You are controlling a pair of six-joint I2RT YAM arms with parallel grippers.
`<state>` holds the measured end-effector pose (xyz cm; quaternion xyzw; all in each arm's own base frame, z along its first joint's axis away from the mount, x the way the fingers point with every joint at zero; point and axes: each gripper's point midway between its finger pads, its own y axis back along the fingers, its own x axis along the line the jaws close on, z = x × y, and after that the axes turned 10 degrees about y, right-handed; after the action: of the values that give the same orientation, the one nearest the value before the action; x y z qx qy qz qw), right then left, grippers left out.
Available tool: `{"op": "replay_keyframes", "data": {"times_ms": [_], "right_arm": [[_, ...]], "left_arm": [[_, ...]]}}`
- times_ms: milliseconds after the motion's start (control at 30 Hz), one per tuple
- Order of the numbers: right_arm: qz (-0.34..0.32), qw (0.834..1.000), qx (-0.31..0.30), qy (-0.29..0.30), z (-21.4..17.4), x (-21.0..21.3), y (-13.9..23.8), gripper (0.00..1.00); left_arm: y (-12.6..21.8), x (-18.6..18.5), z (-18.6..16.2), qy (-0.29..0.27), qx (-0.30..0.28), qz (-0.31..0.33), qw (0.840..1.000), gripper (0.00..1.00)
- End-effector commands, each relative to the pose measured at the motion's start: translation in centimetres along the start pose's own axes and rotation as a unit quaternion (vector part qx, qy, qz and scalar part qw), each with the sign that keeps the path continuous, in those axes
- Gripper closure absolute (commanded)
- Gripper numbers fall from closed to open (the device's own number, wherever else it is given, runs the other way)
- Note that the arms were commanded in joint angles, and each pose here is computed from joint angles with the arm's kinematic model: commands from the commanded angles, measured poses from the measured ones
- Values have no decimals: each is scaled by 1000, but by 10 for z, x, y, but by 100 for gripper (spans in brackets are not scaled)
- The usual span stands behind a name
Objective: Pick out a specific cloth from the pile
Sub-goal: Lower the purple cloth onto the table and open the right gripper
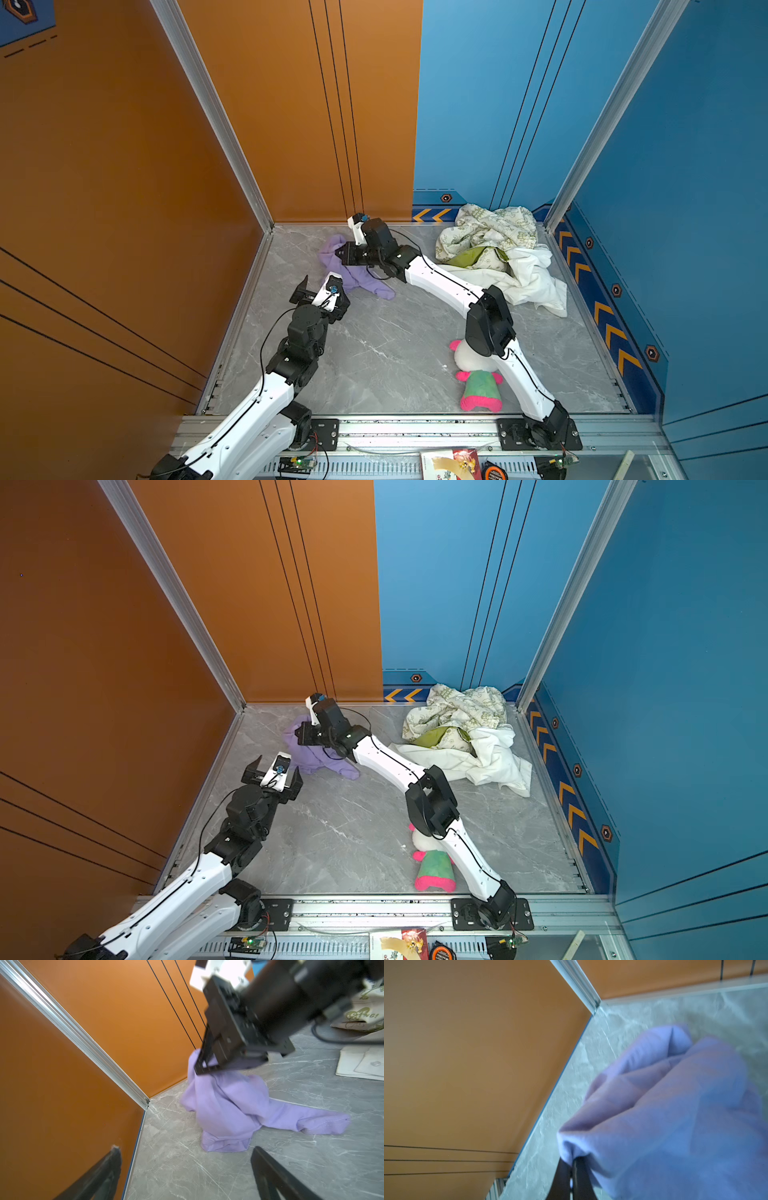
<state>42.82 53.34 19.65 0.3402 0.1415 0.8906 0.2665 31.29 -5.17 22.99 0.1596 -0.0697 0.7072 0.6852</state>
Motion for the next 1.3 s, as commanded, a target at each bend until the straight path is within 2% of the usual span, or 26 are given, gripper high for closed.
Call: {"op": "replay_keyframes", "data": {"times_ms": [0,333,633,1067,1267], "right_arm": [[-2,998,55,14,-39,-2,-4,99],[-47,990,131,-2,-121,-32,-17,98],[-53,983,176,-10,-167,-35,-24,94],[-63,970,230,-38,-216,-40,-27,87],[-56,971,227,-41,-209,-33,-22,82]], "left_arm": [[4,7,5,7,-16,20,1000,2],[12,19,12,20,-46,44,998,2],[13,24,12,24,-47,58,997,2],[16,44,14,85,-53,90,991,2],[14,50,11,102,-44,97,989,2]]}}
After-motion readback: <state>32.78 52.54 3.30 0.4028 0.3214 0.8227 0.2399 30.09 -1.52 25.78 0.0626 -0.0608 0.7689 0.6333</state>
